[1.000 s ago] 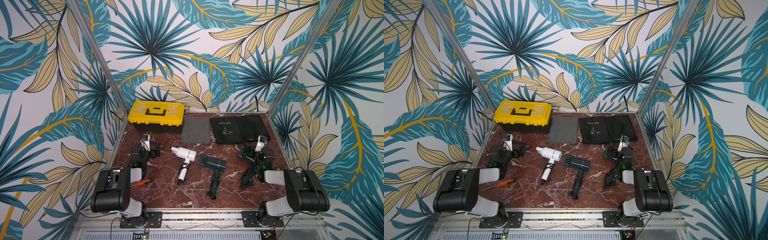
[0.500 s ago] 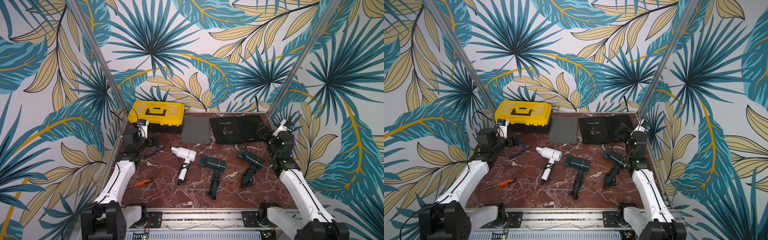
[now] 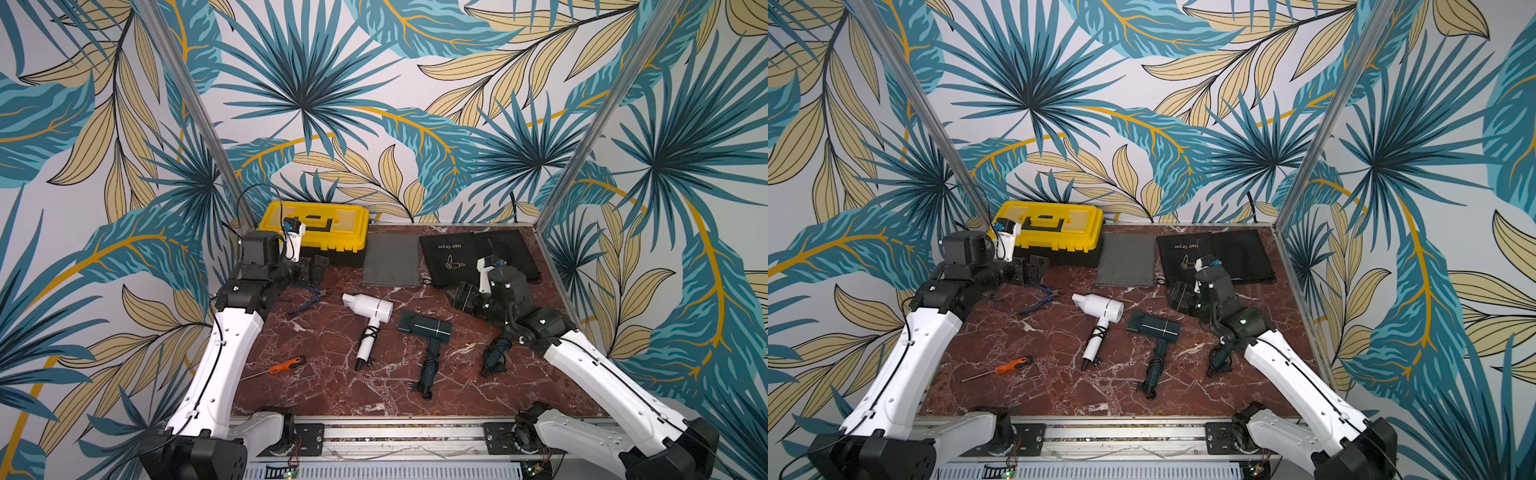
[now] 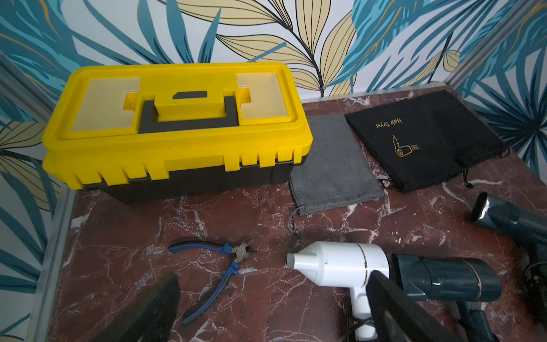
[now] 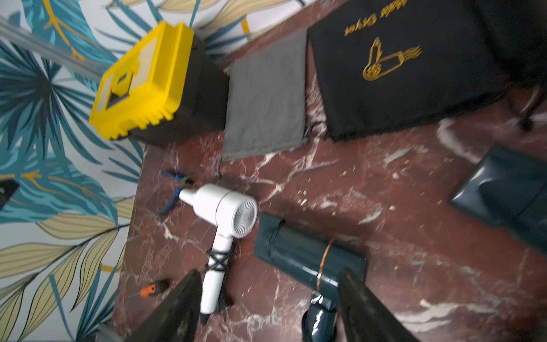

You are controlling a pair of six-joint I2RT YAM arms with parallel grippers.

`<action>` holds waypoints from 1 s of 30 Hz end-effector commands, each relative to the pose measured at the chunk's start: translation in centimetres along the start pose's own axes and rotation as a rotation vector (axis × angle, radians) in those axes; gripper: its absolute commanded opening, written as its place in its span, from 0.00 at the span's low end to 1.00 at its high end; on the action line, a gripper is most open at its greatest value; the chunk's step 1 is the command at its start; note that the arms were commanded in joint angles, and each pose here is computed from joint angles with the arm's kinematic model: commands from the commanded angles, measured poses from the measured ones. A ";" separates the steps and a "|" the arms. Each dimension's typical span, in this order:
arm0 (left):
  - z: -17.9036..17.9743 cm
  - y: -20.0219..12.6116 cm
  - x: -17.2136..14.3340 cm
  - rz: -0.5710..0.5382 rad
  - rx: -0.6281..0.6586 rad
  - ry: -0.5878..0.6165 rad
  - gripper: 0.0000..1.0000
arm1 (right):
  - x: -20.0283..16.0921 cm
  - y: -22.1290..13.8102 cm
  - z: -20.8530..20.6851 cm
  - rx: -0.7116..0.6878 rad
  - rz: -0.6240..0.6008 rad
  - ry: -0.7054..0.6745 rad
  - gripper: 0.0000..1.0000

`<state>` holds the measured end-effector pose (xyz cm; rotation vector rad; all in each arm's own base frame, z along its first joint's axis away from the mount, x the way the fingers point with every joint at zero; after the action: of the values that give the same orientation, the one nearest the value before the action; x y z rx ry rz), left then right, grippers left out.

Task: Pack away hair dryers
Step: Pick up the hair dryer from the center of the board.

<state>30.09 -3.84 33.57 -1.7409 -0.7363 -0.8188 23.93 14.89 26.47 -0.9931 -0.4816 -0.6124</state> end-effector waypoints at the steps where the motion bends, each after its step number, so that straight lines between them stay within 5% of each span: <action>1: -0.8 -0.3 0.3 0.041 -0.027 -0.049 0.99 | -2.9 0.6 -0.3 -0.117 0.091 0.023 0.71; 7: -2.8 -0.4 -1.0 0.069 -0.082 -0.004 1.00 | -7.0 0.5 -1.9 -0.316 0.262 0.016 0.64; 18: -4.5 0.9 0.4 0.084 -0.107 0.045 0.99 | -10.9 0.8 -1.8 -0.324 0.325 0.004 0.70; 22: -3.6 1.4 0.7 0.074 -0.016 0.027 1.00 | -9.3 2.7 2.6 -0.193 0.327 -0.028 0.70; 30: -1.2 -0.1 1.9 -0.027 0.185 -0.006 0.99 | -8.8 9.6 9.3 -0.202 0.383 -0.093 0.75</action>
<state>30.91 -6.27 33.09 -1.6726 -0.6910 -0.7303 22.33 27.59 20.50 -1.2439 -0.3073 -0.3064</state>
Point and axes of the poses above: each gripper's point midway between its finger pads, its own y axis out along the fingers, its own z axis along the line the jaws close on, x = y × z, the point moved 7 cm from there along -y, back along the fingers, and after that the axes turned 6 degrees about -y, right-handed, at the moved point
